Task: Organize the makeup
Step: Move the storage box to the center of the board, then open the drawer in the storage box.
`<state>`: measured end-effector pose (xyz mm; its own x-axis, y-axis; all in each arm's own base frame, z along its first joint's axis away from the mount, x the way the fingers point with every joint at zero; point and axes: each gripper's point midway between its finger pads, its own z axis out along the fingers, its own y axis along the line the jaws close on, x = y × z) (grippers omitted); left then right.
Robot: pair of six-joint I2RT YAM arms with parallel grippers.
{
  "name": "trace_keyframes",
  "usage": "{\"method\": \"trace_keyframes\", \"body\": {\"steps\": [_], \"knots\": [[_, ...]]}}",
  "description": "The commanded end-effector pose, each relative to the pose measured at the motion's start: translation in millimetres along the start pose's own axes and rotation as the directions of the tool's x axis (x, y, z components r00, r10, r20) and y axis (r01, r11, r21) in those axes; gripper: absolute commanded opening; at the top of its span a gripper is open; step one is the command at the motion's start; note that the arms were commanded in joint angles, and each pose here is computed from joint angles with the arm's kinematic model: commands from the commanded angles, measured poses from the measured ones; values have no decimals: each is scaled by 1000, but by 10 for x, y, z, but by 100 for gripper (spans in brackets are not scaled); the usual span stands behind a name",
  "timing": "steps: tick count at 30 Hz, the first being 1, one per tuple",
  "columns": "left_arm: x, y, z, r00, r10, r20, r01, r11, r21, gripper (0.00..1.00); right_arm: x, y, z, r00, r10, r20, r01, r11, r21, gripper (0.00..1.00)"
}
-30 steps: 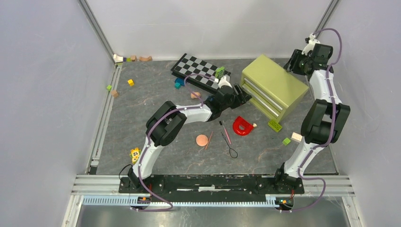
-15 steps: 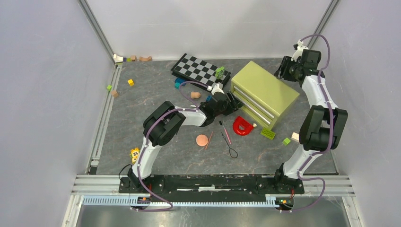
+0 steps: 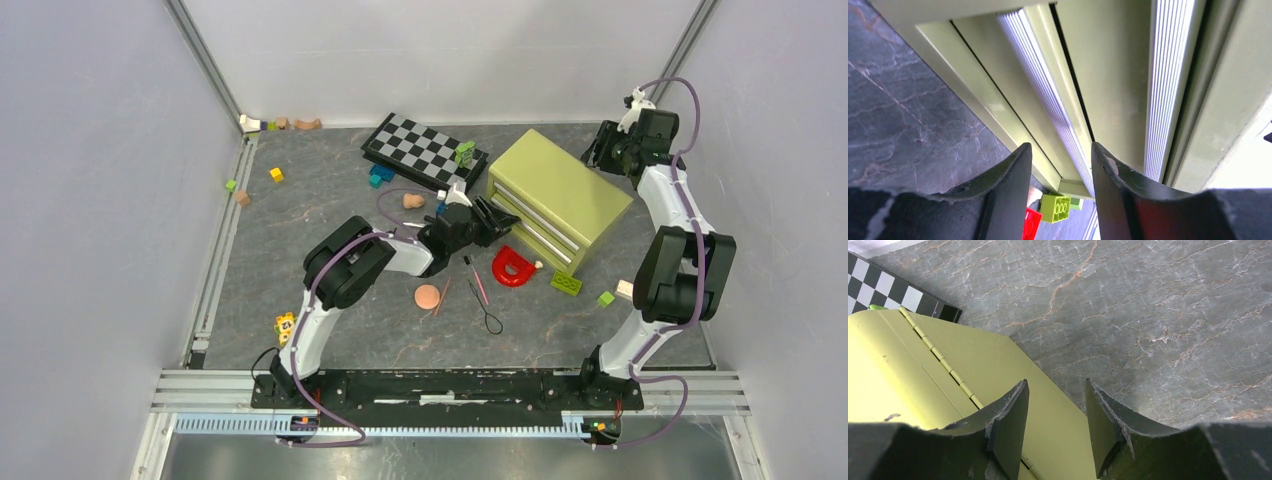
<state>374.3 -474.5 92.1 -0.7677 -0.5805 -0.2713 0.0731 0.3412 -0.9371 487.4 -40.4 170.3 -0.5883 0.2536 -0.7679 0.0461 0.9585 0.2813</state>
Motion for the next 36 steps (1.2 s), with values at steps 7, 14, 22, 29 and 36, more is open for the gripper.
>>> {"method": "trace_keyframes", "body": {"steps": [7,14,22,29,36], "knots": [[28,-319,78,990,-138,24,133,980,147,54,947,234,-143,960,70,-273,-91,994,-67,52],[118,-277,141,990,-144,10,141,981,131,54,960,300,-148,958,84,-274,-113,989,-92,50],[183,-63,182,980,-197,28,193,975,107,51,1045,288,-168,955,78,-287,-108,990,-91,50],[173,-152,272,979,-204,27,198,970,144,51,1053,265,-194,956,64,-288,-91,992,-82,50],[144,-253,332,977,-210,23,203,963,175,32,984,240,-197,959,54,-279,-75,995,-67,50]]}}
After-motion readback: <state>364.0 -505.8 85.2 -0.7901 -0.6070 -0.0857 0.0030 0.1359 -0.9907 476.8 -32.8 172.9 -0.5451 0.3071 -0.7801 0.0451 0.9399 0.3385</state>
